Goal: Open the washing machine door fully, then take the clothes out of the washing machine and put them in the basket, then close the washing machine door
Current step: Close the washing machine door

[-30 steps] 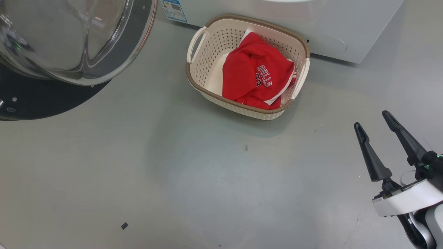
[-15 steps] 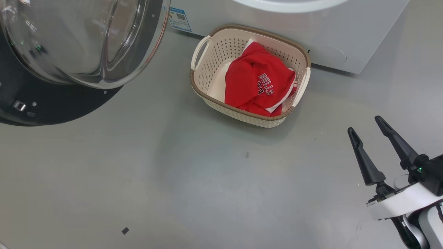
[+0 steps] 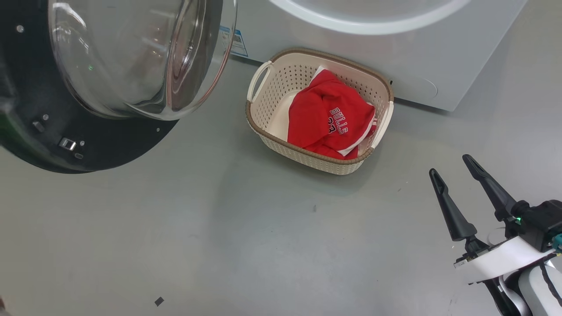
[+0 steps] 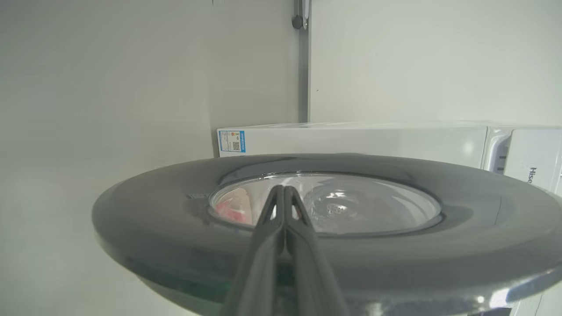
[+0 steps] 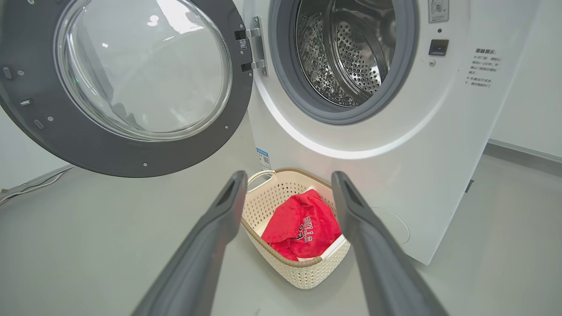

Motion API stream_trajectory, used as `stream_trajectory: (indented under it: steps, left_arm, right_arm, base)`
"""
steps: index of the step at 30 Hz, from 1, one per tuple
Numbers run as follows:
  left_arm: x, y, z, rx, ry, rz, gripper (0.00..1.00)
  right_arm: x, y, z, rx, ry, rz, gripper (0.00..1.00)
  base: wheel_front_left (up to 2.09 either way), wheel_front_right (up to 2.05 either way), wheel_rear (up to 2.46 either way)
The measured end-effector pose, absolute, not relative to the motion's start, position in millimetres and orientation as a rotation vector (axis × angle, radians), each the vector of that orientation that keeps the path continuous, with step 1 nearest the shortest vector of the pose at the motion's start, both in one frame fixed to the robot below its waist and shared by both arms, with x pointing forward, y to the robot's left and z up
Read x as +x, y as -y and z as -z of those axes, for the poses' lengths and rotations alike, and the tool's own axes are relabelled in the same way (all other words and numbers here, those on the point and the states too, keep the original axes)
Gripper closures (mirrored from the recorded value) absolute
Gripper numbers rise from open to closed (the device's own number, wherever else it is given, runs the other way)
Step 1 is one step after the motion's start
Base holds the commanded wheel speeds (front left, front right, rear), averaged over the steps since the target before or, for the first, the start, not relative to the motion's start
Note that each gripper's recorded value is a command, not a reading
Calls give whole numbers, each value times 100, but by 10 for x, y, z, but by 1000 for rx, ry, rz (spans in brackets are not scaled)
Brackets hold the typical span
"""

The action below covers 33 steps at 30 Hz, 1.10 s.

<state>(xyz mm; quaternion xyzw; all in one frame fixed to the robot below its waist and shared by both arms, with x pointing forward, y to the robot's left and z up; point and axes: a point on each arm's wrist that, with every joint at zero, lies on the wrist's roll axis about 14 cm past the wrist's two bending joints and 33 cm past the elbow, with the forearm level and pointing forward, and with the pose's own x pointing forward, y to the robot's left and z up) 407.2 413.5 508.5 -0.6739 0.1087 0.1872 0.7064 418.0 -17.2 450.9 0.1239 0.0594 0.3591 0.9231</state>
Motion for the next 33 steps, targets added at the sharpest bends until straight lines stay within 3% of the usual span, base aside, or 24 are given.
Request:
stream_trajectory:
  steps: [9, 33]
  left_arm:
    - [3966, -3849, -4997, -1512, -351, -316, 100]
    - [3919, -3050, -5032, -1612, -438, 35, 100]
  right_arm:
    - [4157, 106, -4575, 261, -108, -747, 0]
    - [4122, 32, -4596, 282, -108, -745, 0]
  base:
    - [0, 0, 0]
    - [0, 0, 0]
